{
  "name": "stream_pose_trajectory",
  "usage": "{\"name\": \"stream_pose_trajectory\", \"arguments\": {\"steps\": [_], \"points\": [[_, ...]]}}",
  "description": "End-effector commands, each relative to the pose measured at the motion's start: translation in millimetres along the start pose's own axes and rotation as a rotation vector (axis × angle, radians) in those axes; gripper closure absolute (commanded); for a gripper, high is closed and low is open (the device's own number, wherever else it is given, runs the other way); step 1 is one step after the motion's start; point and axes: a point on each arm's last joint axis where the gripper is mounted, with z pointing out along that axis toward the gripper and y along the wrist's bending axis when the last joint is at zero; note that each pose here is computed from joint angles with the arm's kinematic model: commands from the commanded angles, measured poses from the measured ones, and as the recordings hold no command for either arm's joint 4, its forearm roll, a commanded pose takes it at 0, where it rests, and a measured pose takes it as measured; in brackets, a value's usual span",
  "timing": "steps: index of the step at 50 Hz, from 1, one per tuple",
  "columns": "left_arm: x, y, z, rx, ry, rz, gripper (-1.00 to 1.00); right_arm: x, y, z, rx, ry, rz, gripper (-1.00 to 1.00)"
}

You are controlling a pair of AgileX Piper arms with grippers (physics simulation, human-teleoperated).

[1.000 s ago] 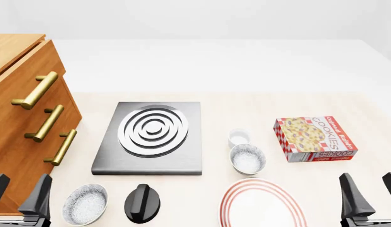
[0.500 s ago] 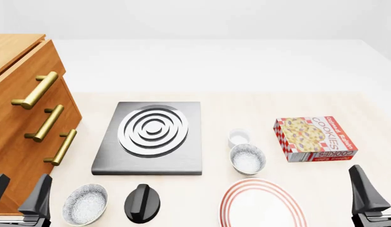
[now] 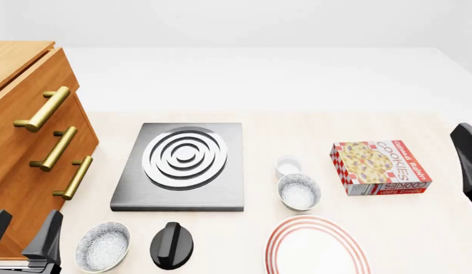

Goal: Pick the akita bowl between the plate and the ramekin and place it on the plate.

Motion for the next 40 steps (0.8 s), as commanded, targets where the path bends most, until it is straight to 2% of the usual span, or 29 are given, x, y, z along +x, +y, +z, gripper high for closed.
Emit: {"name": "stream_pose_trajectory", "arguments": {"steps": [1,12,14,17,25,31,32,33,35,36,37,40], "points": [[0.0,0.0,0.0,0.0,0.0,0.0,-1.0,-54.3,-0.8,26.5,-0.024,0.05,0.012,-1.0],[0.0,0.0,0.0,0.0,0.0,0.0,-1.0,-102.7,-2.6,54.0,-0.029,0.124,0.015,-1.0],[0.0,0.0,0.0,0.0,0.0,0.0,-1.0,-107.3,-0.4,63.2,-0.047,0.156,0.047,-1.0],[0.0,0.0,0.0,0.0,0.0,0.0,-1.0,-112.5,-0.1,81.0,-0.045,0.215,0.065,-1.0],[0.0,0.0,0.0,0.0,0.0,0.0,-1.0,-108.5,7.7,112.2,-0.077,0.323,0.103,-1.0],[0.0,0.0,0.0,0.0,0.0,0.0,-1.0,-112.4,7.6,113.2,-0.083,0.366,0.072,-1.0],[0.0,0.0,0.0,0.0,0.0,0.0,-1.0,-109.3,9.9,119.2,-0.091,0.403,0.079,-1.0],[0.0,0.0,0.0,0.0,0.0,0.0,-1.0,-112.3,8.7,117.8,-0.086,0.394,0.077,-1.0],[0.0,0.0,0.0,0.0,0.0,0.0,-1.0,-110.2,17.4,125.4,-0.12,0.444,0.111,-1.0],[0.0,0.0,0.0,0.0,0.0,0.0,-1.0,-110.5,16.0,128.5,-0.109,0.458,0.115,-1.0],[0.0,0.0,0.0,0.0,0.0,0.0,-1.0,-110.7,19.8,131.2,-0.127,0.469,0.113,-1.0],[0.0,0.0,0.0,0.0,0.0,0.0,-1.0,-108.8,18.1,140.1,-0.114,0.503,0.102,-1.0]]}}
